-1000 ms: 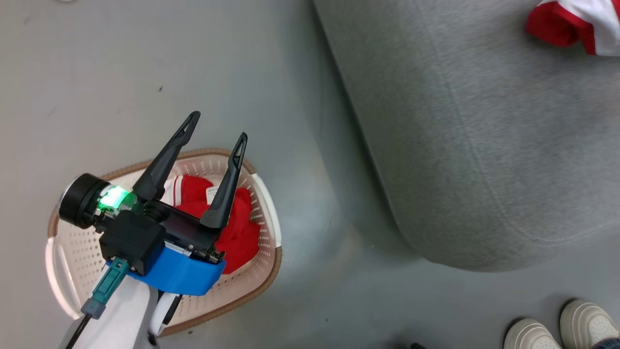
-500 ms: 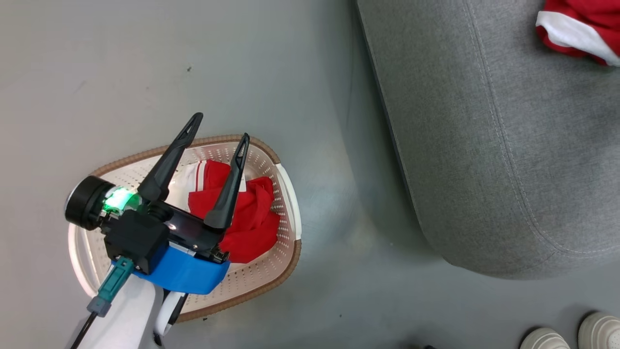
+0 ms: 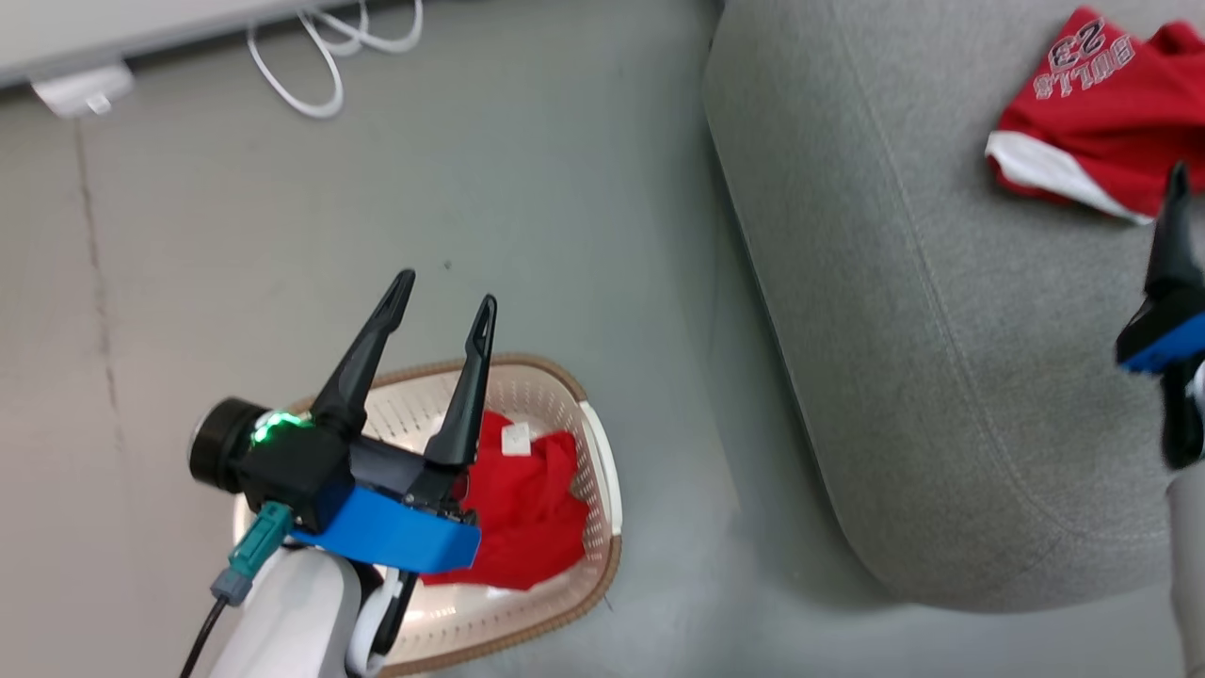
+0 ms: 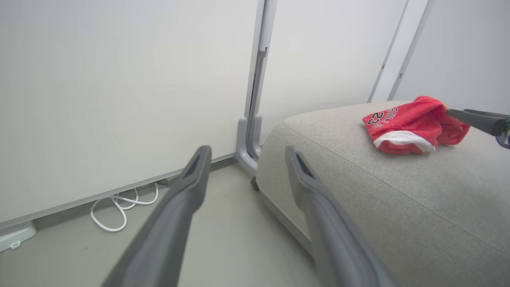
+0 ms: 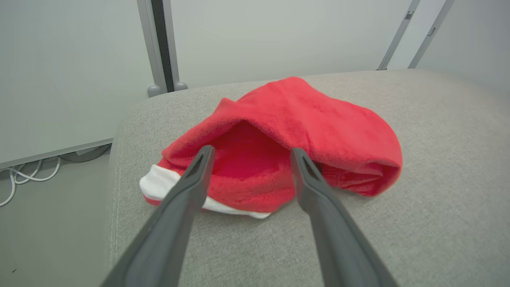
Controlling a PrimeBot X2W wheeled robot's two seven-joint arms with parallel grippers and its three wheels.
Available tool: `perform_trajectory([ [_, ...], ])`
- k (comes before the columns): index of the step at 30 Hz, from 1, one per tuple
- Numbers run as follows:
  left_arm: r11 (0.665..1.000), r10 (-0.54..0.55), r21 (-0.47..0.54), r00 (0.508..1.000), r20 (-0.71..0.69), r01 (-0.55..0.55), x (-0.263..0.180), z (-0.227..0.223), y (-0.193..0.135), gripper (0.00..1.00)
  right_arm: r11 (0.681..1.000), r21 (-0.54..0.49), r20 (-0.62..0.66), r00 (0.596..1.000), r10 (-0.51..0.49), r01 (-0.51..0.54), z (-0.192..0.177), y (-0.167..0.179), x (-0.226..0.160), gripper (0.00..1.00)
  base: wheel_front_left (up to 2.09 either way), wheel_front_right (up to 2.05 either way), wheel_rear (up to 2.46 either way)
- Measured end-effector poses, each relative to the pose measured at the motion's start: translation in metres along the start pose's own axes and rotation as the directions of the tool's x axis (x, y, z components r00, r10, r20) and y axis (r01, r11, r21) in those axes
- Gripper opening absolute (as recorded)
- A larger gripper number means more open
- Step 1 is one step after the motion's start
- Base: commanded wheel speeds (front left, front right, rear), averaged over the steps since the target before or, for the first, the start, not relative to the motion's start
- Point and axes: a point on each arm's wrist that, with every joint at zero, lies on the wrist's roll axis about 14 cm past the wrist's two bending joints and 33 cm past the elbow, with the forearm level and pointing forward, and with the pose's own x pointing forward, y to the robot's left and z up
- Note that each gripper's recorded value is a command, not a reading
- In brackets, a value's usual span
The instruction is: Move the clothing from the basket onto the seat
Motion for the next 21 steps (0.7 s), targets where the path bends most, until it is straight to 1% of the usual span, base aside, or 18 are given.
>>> perform_trajectory([
  [6, 0.996, 0.091, -0.012, 0.996, 0.019, -0.091, -0.031, 0.021, -0.002, 1.0, 0.995, -0.027, 0.036, 0.994, 0.1, -0.099, 0.001, 0.025, -0.052, 1.0, 0.0, 0.0, 0.0],
  [9, 0.991, 0.135, -0.006, 0.991, 0.008, -0.135, -0.052, 0.024, -0.002, 1.0, 0.99, -0.011, 0.035, 0.989, 0.141, -0.141, -0.005, 0.037, -0.081, 1.0, 0.0, 0.0, 0.0],
  [14, 0.982, 0.191, 0.013, 0.981, 0.019, -0.191, -0.083, 0.034, -0.002, 1.0, 0.979, -0.003, 0.052, 0.977, 0.205, -0.206, -0.003, 0.055, -0.121, 1.0, 0.0, 0.0, 0.0],
  [17, 0.973, 0.23, 0.021, 0.973, 0.032, -0.23, -0.1, 0.039, 0.001, 1.0, 0.961, -0.017, 0.076, 0.958, 0.275, -0.275, 0.004, 0.077, -0.141, 1.0, 0.0, 0.0, 0.0],
  [21, 0.955, 0.292, 0.03, 0.955, 0.049, -0.294, -0.123, 0.045, 0.011, 1.0, 0.929, -0.028, 0.121, 0.922, 0.369, -0.368, 0.018, 0.111, -0.16, 1.0, 0.0, 0.0, 0.0],
])
